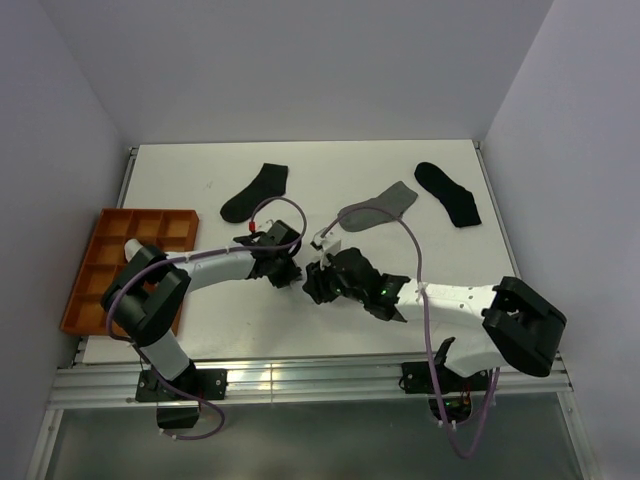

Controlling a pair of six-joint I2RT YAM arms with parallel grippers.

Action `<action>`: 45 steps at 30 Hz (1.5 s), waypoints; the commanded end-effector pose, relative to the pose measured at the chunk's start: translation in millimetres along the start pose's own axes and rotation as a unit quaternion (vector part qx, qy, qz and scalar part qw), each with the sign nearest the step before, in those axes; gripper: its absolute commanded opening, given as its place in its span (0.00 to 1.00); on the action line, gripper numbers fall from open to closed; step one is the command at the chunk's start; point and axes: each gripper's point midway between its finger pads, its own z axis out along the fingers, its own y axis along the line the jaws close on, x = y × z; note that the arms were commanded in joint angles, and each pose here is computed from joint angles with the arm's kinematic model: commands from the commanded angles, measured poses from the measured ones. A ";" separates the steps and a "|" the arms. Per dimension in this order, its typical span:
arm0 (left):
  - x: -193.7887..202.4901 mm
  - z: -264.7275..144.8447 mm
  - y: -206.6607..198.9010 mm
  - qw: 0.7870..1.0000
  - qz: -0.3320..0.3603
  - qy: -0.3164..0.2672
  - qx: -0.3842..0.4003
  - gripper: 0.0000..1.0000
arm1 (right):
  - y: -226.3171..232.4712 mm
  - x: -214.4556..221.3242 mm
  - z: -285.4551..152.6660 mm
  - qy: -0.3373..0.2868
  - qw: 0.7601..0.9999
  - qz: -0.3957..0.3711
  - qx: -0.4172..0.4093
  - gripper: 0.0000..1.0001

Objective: Roll the socks
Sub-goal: Roll the sock at the center of the board.

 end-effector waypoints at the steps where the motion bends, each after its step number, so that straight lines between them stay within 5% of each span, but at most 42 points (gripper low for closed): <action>1: 21.8 3.9 55.8 0.993 0.045 0.038 -0.104 0.28 | -13.4 -12.2 1.6 -0.041 0.995 -0.061 0.072 0.48; 14: 30.3 11.5 63.6 0.991 0.044 0.054 -0.111 0.28 | 18.6 31.9 38.8 0.029 0.981 -0.166 0.093 0.46; 25: 25.3 4.7 79.3 0.993 0.033 0.057 -0.099 0.30 | -28.8 84.6 54.1 0.125 0.944 -0.211 0.220 0.41; 31: 13.6 -3.2 86.5 0.995 0.027 0.046 -0.084 0.31 | -33.9 93.9 58.7 0.148 0.942 -0.206 0.220 0.05; 39: -3.2 -5.7 76.0 0.998 0.002 0.028 -0.051 0.57 | 1.9 84.5 52.2 0.159 0.975 -0.132 0.080 0.00; 45: -31.9 -17.3 62.6 0.999 -0.012 -0.023 -0.020 0.73 | 17.4 80.4 43.4 0.193 0.979 -0.067 -0.022 0.00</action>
